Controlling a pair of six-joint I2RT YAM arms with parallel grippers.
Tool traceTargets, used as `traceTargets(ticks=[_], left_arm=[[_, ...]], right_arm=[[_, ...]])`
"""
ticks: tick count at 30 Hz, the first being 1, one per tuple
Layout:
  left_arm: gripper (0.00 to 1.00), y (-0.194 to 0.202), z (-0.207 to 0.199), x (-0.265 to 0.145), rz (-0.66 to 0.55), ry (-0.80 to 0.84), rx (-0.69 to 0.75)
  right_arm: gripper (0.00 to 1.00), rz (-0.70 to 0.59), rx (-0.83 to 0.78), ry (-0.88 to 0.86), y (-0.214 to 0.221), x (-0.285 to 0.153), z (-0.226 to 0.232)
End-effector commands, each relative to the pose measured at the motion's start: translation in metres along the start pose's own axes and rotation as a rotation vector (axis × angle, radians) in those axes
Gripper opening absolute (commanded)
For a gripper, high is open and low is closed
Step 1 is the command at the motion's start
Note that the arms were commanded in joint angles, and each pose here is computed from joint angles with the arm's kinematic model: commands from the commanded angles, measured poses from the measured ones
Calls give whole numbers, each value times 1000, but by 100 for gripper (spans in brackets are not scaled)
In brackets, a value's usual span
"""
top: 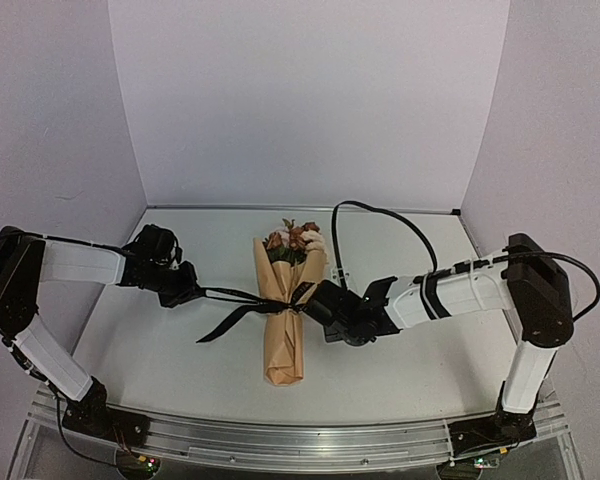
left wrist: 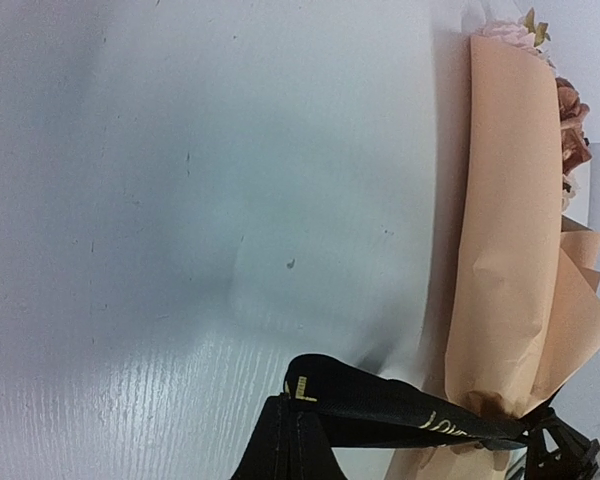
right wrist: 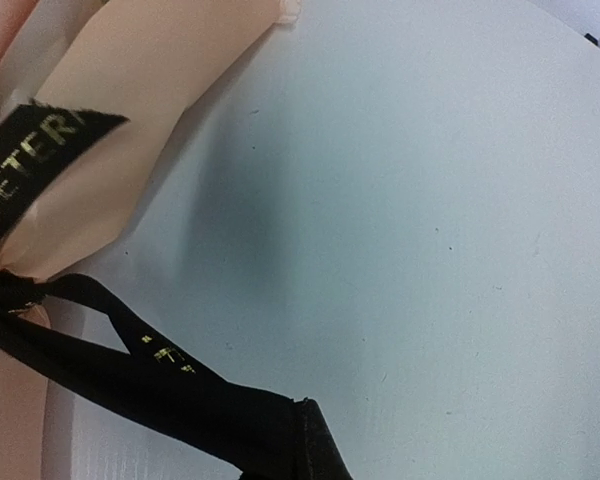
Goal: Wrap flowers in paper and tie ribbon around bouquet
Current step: Tie the half-tied ribbon around the folded bouquet.
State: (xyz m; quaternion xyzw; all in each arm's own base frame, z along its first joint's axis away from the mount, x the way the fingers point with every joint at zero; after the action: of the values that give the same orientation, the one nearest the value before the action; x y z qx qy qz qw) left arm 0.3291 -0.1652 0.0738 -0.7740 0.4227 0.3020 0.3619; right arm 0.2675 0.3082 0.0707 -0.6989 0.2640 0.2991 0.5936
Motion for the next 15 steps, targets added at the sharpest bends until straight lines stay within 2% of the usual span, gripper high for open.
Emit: traceTargets(ticks=[1,15], left_arm=[[0,-14,40,-8,-64,-100,-67],[0,-10,73,-11,-49,-109,-169]], right_arm=[[0,93,11,122,26,2,-41],[0,201,75,98,52,5,-49]])
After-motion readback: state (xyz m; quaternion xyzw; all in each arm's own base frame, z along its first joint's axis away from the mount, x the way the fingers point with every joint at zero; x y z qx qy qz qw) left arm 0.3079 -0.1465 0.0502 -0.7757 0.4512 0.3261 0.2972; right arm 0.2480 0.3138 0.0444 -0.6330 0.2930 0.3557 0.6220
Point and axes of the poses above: each gripper's point midway between its finger pads, its own x axis out along the fingers, its own z axis along the line the jaws close on, y = z × x, the point moved 2 cm from there along -x, back along the fingers, and after that the axes turned 1 degree about x, right-handed, at the moved point
